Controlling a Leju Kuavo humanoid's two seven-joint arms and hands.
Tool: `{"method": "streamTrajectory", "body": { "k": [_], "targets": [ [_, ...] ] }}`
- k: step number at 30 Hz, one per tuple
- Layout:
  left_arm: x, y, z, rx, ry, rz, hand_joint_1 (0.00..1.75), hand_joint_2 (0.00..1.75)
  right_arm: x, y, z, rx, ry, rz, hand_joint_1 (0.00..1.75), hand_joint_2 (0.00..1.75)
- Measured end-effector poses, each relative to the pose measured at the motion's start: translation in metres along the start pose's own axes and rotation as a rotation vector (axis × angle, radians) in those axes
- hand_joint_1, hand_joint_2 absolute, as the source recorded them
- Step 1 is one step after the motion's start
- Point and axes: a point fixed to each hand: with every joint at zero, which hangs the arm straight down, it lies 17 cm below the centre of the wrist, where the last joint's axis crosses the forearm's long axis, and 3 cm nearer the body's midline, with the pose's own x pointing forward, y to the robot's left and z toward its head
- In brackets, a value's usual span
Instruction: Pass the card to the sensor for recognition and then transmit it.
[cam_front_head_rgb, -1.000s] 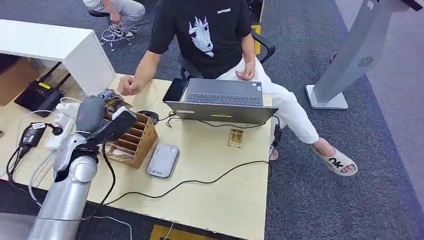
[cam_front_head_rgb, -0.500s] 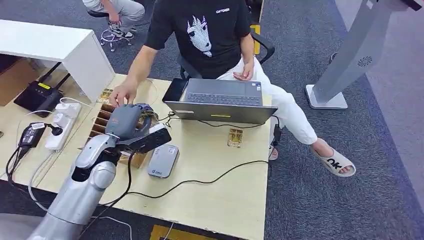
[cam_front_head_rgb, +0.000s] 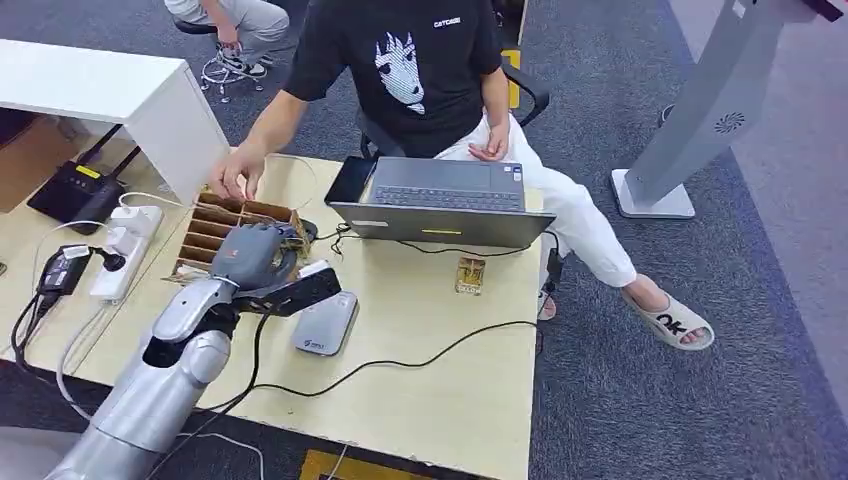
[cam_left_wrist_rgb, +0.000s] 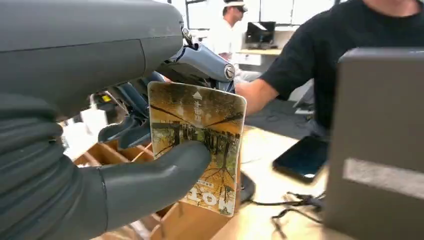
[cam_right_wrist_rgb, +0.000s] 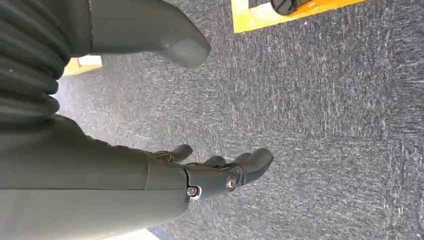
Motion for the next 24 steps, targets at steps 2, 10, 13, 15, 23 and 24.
{"method": "streamTrajectory", "body": {
  "k": [2, 10, 13, 15, 23, 24],
  "targets": [
    [-0.009, -0.009, 0.002, -0.002, 0.021, -0.003, 1.75, 1.75, 0.001, 0.0, 0.0, 0.0, -0.005, 0.011, 0.0, 1.75],
    [-0.011, -0.055, 0.012, -0.047, 0.006, 0.022, 1.75, 1.75, 0.002, 0.001, 0.001, 0.001, -0.018, 0.052, 0.0, 1.75],
    [-0.007, -0.069, 0.015, -0.06, -0.003, 0.03, 1.75, 1.75, 0.003, 0.001, 0.001, 0.002, -0.021, 0.063, 0.0, 1.75],
    [-0.004, -0.074, 0.015, -0.063, -0.008, 0.032, 1.75, 1.75, 0.003, 0.002, 0.001, 0.003, -0.023, 0.065, 0.0, 1.75],
    [0.002, -0.092, 0.016, -0.081, -0.007, 0.031, 1.75, 1.75, 0.003, 0.003, 0.001, 0.009, -0.029, 0.083, 0.0, 1.75],
    [0.002, -0.094, 0.016, -0.084, -0.007, 0.032, 1.75, 1.75, 0.003, 0.003, 0.001, 0.01, -0.029, 0.085, 0.0, 1.75]
  ]
}}
